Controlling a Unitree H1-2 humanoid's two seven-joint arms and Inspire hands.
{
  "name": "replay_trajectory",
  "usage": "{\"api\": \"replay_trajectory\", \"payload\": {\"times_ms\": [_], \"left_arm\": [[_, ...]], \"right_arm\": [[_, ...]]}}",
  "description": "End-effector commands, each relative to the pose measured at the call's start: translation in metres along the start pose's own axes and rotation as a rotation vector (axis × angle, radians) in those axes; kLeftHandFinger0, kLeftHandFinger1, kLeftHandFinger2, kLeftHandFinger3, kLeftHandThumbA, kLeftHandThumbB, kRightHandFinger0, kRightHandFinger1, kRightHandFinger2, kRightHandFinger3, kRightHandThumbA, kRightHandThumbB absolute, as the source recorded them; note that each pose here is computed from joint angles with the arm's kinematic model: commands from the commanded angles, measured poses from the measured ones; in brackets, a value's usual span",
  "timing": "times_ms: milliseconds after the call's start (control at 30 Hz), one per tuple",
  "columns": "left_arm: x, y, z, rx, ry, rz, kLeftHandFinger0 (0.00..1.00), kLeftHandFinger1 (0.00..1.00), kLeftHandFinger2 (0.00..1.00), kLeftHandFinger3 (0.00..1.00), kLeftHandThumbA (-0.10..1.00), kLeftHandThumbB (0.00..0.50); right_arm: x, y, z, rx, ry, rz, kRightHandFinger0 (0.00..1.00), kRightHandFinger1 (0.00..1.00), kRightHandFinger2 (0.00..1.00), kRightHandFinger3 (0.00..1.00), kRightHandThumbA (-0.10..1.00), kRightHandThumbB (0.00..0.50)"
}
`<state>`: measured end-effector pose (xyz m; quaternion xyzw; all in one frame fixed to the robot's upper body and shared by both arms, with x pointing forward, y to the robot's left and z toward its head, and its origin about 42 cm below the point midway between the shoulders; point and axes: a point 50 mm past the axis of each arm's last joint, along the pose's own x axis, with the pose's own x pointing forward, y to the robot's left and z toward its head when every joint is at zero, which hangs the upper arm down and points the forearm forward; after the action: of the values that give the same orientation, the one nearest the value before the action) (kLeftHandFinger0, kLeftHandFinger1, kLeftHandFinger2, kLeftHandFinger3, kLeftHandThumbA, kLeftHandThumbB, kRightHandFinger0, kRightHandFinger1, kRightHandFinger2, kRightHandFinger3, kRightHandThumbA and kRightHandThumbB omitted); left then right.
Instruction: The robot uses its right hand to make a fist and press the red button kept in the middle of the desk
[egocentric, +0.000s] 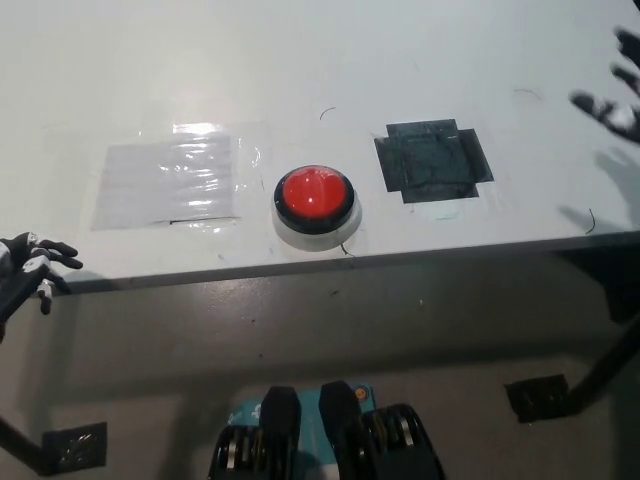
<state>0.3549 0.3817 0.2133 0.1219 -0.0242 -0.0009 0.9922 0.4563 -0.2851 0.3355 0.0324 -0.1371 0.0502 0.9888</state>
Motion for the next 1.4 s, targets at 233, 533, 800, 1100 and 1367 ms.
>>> {"api": "replay_trajectory", "payload": {"times_ms": [233, 533, 800, 1100, 1367], "left_arm": [[0.013, 0.003, 0.022, 0.022, -0.05, -0.039, 0.21, 0.32, 0.44, 0.58, 0.55, 0.0], [0.016, 0.0, 0.023, 0.035, -0.063, -0.05, 0.15, 0.29, 0.43, 0.58, 0.55, 0.0], [0.02, -0.001, 0.024, 0.048, -0.069, -0.053, 0.17, 0.29, 0.44, 0.59, 0.55, 0.0], [0.026, -0.007, 0.034, 0.05, -0.093, -0.065, 0.2, 0.31, 0.45, 0.6, 0.54, 0.0], [0.028, -0.006, 0.041, 0.053, -0.103, -0.064, 0.17, 0.29, 0.42, 0.59, 0.54, 0.0]], "right_arm": [[0.097, 0.11, 0.056, -0.008, -0.111, 0.234, 0.0, 0.0, 0.01, 0.0, 1.0, 0.401], [0.118, 0.18, 0.068, 0.017, -0.092, 0.298, 0.0, 0.0, 0.06, 0.03, 1.0, 0.431], [0.111, 0.244, 0.042, 0.112, -0.081, 0.398, 0.0, 0.0, 0.29, 0.3, 1.0, 0.424], [0.091, 0.263, -0.026, 0.185, 0.008, 0.431, 0.0, 0.0, 0.25, 0.3, 1.0, 0.367], [0.079, 0.244, -0.066, 0.181, 0.063, 0.412, 0.0, 0.0, 0.18, 0.25, 1.0, 0.337]]}}
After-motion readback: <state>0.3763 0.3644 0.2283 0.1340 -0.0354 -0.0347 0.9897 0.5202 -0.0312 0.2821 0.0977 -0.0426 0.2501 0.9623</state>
